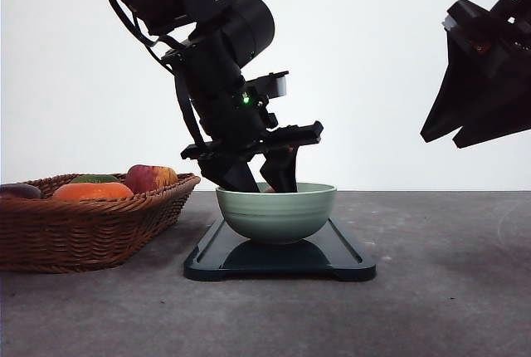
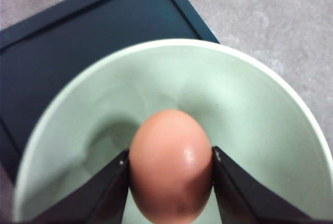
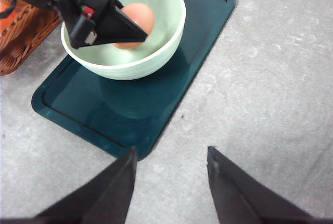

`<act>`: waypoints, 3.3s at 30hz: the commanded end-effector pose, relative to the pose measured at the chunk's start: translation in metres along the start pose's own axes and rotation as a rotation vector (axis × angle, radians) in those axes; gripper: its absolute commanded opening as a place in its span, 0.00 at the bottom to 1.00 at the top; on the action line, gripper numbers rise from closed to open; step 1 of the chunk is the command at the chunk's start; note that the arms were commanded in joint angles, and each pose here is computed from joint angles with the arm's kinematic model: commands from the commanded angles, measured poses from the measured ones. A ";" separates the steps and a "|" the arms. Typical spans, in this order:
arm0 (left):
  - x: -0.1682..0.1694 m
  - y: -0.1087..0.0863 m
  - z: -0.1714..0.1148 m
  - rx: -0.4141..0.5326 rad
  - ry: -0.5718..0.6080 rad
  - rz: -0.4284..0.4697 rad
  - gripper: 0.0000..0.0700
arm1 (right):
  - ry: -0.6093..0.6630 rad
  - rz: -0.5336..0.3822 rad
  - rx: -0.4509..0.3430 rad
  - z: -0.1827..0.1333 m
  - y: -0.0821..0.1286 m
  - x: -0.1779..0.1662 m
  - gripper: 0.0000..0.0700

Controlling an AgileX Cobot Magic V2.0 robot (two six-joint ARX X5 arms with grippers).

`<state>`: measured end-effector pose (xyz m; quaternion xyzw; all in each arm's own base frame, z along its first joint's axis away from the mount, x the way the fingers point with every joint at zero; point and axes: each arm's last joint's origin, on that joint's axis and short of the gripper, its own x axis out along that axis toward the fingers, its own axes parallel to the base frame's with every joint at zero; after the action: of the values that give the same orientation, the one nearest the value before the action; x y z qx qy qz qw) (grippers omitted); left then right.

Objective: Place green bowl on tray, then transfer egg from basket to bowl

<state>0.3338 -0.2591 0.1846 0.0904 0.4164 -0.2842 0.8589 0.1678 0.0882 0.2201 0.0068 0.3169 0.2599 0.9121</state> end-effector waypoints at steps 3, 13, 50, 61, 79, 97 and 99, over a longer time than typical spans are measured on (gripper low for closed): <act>0.015 -0.007 -0.004 0.020 0.024 -0.008 0.28 | -0.007 0.005 0.016 0.002 0.001 0.001 0.38; 0.011 -0.013 -0.001 0.029 0.054 -0.013 0.56 | -0.006 0.005 0.021 0.001 0.001 0.001 0.38; -0.146 0.004 -0.040 -0.020 -0.082 0.000 0.56 | 0.010 0.005 0.023 0.000 0.001 0.001 0.38; -0.193 0.033 -0.123 -0.174 -0.144 0.071 0.56 | 0.020 0.012 0.024 -0.001 0.001 0.001 0.38; -0.213 0.048 -0.172 -0.334 -0.207 0.135 0.02 | 0.014 0.032 0.021 0.000 0.002 0.001 0.02; -0.218 0.047 -0.173 -0.327 -0.233 0.135 0.00 | -0.004 0.057 0.019 0.002 0.003 0.001 0.02; -0.224 0.048 -0.174 -0.262 -0.268 0.156 0.00 | -0.004 0.057 0.019 0.002 0.003 0.001 0.02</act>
<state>0.1358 -0.0596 0.2382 -0.0531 0.3408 -0.1623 0.9245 0.1672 0.0895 0.2205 0.0206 0.3199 0.2810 0.9046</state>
